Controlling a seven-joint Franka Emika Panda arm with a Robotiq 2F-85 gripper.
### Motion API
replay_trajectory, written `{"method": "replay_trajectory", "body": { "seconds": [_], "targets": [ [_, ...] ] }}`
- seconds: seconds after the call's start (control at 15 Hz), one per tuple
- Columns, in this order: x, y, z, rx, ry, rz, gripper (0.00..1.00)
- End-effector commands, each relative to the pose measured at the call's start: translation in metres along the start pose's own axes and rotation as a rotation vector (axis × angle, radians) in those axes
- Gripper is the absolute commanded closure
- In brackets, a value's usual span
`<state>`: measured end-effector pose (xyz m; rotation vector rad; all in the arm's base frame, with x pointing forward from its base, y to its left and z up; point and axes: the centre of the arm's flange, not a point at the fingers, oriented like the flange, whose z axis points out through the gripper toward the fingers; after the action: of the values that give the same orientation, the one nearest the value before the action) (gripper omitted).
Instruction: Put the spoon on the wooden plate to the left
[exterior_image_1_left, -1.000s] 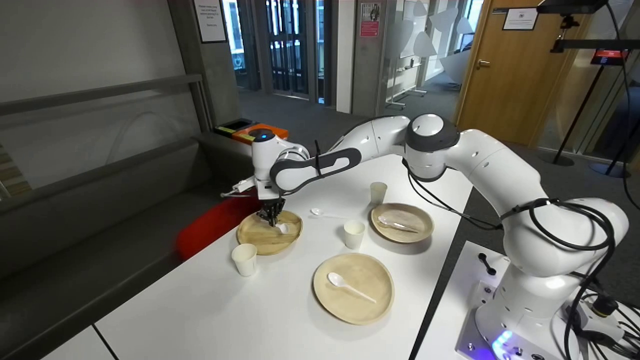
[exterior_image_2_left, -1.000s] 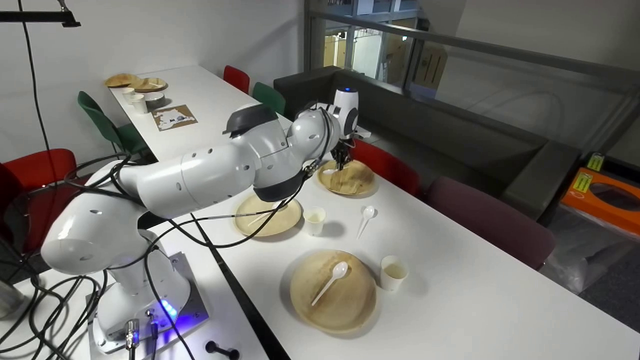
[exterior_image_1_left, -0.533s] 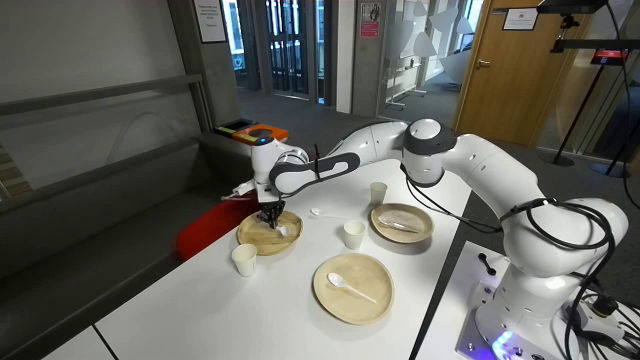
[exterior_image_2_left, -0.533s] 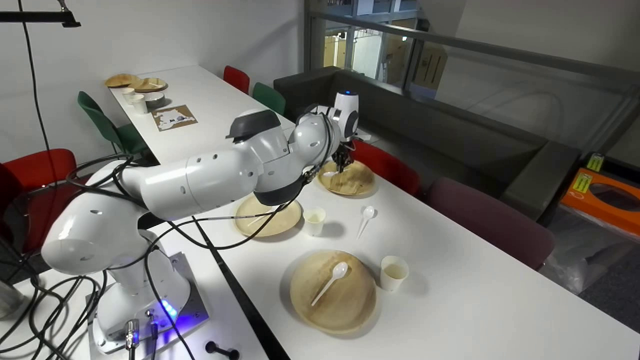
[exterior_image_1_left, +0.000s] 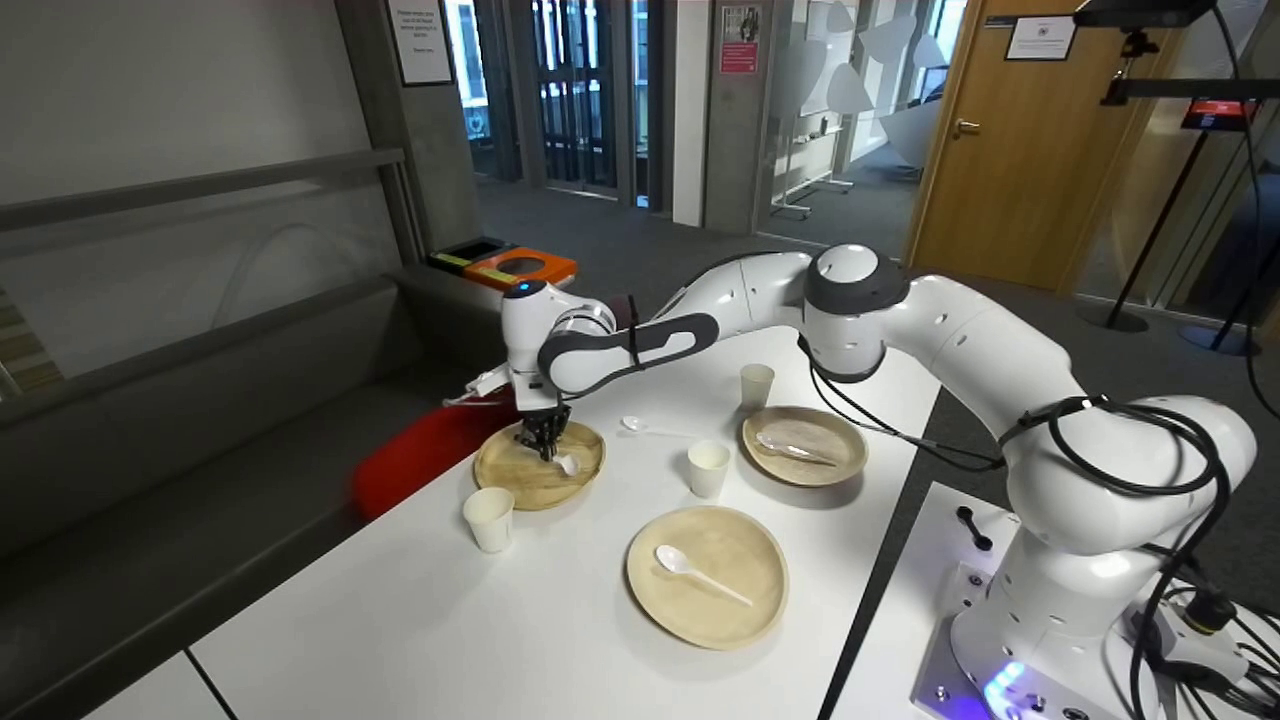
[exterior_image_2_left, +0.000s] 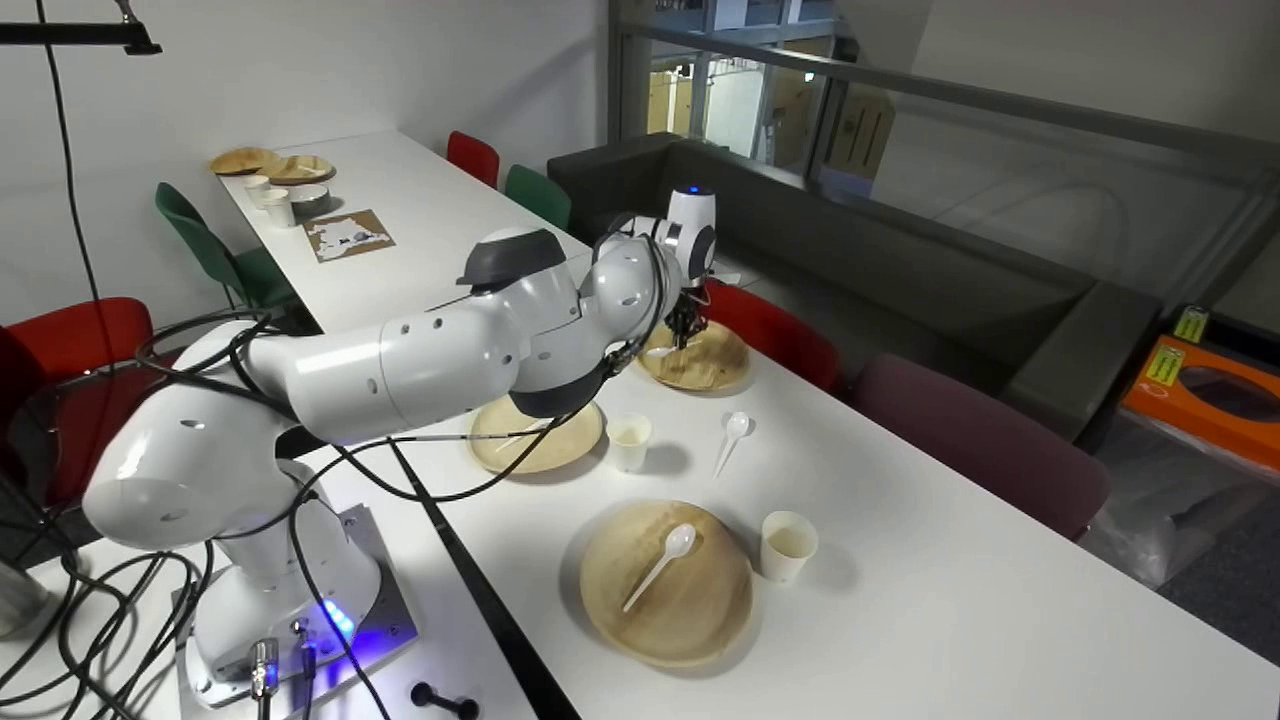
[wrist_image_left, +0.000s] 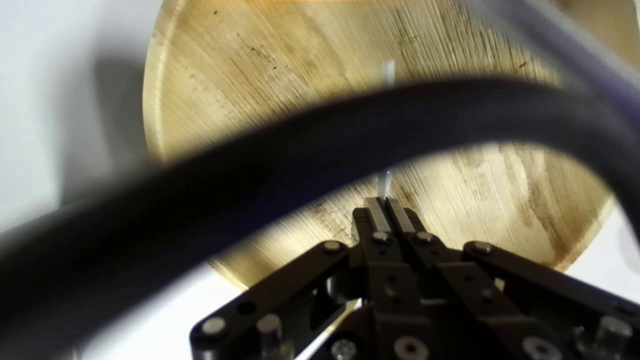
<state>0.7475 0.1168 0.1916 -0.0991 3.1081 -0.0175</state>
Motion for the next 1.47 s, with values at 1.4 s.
{"method": "replay_trajectory", "body": {
  "seconds": [1.4],
  "targets": [
    [-0.01,-0.005,0.021,0.002,0.01,0.039,0.96]
  ]
}}
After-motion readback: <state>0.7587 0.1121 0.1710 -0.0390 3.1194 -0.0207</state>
